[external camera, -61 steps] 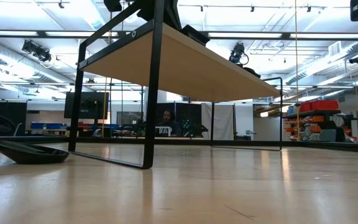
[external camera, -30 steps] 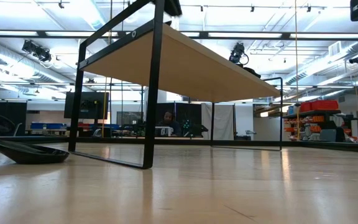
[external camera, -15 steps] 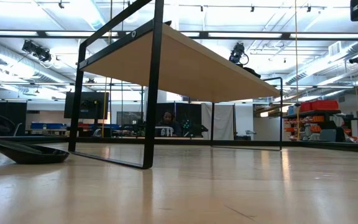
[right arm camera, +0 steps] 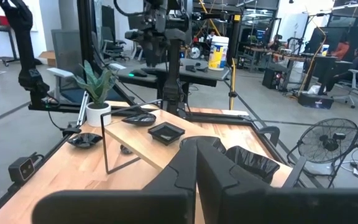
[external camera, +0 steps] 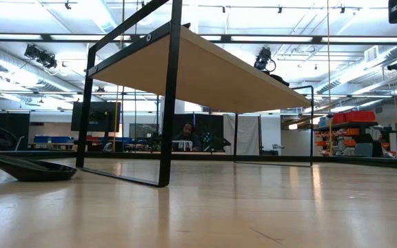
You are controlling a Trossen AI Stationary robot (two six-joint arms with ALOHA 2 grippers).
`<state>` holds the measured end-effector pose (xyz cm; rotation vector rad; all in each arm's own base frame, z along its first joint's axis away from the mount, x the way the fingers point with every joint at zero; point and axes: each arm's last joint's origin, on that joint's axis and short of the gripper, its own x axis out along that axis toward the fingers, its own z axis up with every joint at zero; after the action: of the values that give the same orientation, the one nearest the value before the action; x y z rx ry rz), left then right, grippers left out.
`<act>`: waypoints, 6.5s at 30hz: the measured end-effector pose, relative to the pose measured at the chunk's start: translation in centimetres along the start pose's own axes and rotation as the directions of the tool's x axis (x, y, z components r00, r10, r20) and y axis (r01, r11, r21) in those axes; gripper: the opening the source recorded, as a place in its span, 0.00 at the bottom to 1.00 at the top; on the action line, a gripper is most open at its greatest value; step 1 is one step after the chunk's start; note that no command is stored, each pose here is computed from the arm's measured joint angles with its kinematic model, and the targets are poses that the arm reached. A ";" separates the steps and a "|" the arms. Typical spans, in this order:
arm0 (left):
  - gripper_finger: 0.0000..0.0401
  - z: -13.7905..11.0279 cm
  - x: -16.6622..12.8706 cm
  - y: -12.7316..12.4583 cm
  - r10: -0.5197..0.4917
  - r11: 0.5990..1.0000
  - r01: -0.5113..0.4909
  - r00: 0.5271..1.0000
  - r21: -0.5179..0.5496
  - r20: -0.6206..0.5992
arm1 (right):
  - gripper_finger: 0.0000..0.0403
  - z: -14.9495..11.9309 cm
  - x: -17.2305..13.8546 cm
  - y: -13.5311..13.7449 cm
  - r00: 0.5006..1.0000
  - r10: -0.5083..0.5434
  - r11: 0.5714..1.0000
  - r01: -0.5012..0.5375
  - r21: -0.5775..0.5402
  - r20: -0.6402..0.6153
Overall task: Pick & Place Mini shaped plates
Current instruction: Stack the black square shaped plate on top of the black square shaped plate on the shelf
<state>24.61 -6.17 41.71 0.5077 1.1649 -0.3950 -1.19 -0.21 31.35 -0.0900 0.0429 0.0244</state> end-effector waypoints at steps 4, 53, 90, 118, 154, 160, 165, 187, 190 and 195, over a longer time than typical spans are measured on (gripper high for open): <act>0.21 -1.7 1.0 -0.7 -0.022 0.998 0.019 0.998 -0.055 -0.053 | 0.03 0.0 0.0 0.0 1.000 0.000 1.000 0.000 0.000 0.001; 0.39 -9.0 14.0 -7.3 -0.417 0.853 0.379 0.908 -0.358 -0.032 | 0.03 0.0 0.0 0.0 1.000 0.000 1.000 0.000 0.000 0.000; 0.70 -10.4 20.1 -8.2 -0.358 0.880 0.351 0.933 -0.320 0.041 | 0.03 0.0 0.0 0.0 1.000 0.000 1.000 0.000 0.000 0.000; 0.70 -10.4 23.1 -9.7 -0.363 0.894 0.332 0.930 -0.300 -0.054 | 0.03 0.0 0.0 0.0 1.000 0.000 1.000 0.000 0.000 0.000; 0.68 -9.9 24.4 -11.8 -0.340 0.919 0.304 0.933 -0.252 -0.115 | 0.03 0.0 0.0 0.0 1.000 0.000 1.000 0.000 0.000 0.000; 0.53 -9.9 24.4 -11.7 -0.340 0.918 0.303 0.933 -0.254 -0.115 | 0.03 0.0 0.0 0.0 1.000 0.000 1.000 0.000 0.000 0.000; 0.42 -9.8 24.4 -11.9 -0.391 0.899 0.356 0.915 -0.254 -0.099 | 0.03 0.0 0.0 0.0 1.000 0.000 1.000 0.000 0.000 0.000; 0.08 -9.9 24.4 -12.0 -0.408 0.892 0.374 0.907 -0.252 -0.100 | 0.03 0.0 0.0 0.0 1.000 0.000 1.000 0.000 0.000 0.000; 0.04 -9.9 24.3 -12.0 -0.414 0.890 0.379 0.905 -0.253 -0.097 | 0.03 0.0 0.0 0.0 1.000 0.000 1.000 0.000 0.000 0.000; 0.01 -9.9 24.3 -12.0 -0.431 0.881 0.397 0.898 -0.257 -0.093 | 0.03 0.0 0.0 0.0 1.000 0.000 1.000 0.000 0.000 0.000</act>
<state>19.05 -11.25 13.87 0.0755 1.4477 -0.5886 -1.18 -0.21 31.35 -0.0900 0.0431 0.0242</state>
